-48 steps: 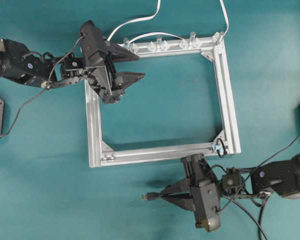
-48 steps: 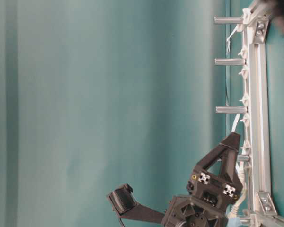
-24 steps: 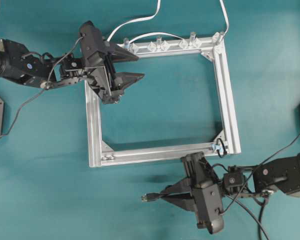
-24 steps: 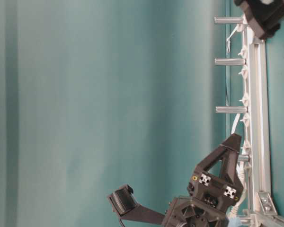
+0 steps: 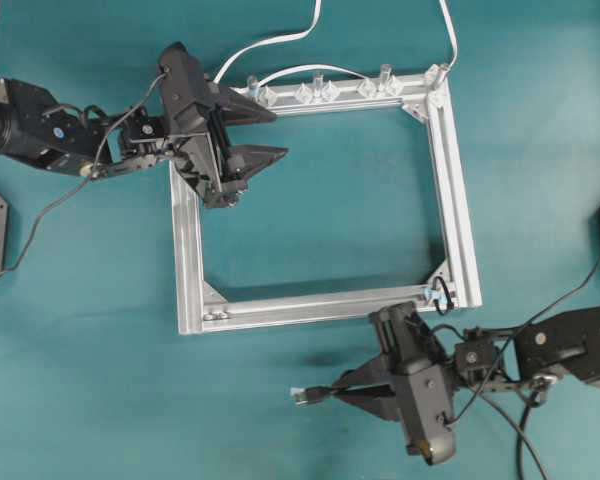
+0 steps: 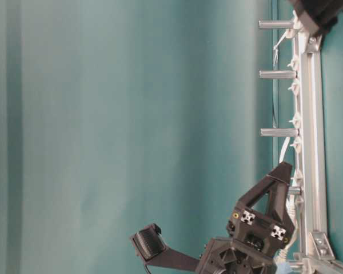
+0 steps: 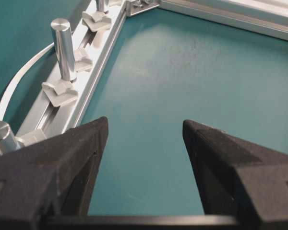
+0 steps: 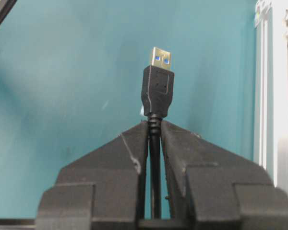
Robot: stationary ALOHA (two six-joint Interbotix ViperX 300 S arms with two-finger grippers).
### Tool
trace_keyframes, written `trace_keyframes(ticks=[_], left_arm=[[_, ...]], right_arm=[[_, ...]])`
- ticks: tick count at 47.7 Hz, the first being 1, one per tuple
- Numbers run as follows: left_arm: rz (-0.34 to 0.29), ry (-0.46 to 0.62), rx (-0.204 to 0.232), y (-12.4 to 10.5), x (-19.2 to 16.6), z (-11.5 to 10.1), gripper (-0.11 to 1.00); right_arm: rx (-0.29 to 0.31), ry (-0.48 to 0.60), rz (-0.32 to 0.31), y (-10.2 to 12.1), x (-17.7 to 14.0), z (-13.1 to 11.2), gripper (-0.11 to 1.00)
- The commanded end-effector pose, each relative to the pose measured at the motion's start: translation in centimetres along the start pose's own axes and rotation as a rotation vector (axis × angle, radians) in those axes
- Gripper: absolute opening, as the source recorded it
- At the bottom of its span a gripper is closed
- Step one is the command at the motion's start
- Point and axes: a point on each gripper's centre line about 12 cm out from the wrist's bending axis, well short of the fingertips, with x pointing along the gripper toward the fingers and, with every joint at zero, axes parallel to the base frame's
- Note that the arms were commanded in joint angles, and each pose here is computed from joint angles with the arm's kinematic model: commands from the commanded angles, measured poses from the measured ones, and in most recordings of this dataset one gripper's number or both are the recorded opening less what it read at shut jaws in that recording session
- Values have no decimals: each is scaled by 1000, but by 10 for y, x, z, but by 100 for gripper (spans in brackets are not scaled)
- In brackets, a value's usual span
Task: Insert the wire through the string loop located on the right side.
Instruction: 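Lift the USB cable and carry it right toward the frame corner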
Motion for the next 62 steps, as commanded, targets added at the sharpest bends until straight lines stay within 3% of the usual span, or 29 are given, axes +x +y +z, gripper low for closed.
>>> trace_keyframes(ticks=[1, 24, 43, 62], left_arm=[[-7, -38, -4, -2, -3, 13, 66], [-6, -24, -4, -2, -3, 11, 66], [-6, -22, -6, -2, -3, 11, 66], [-5, -7, -5, -2, -4, 8, 66]], right_arm=[[9, -38, 15, 2, -11, 15, 11], [-19, -25, 74, 6, -64, -2, 11], [-43, 79, 152, 8, -103, -29, 11], [-49, 93, 185, 1, -133, -44, 11]])
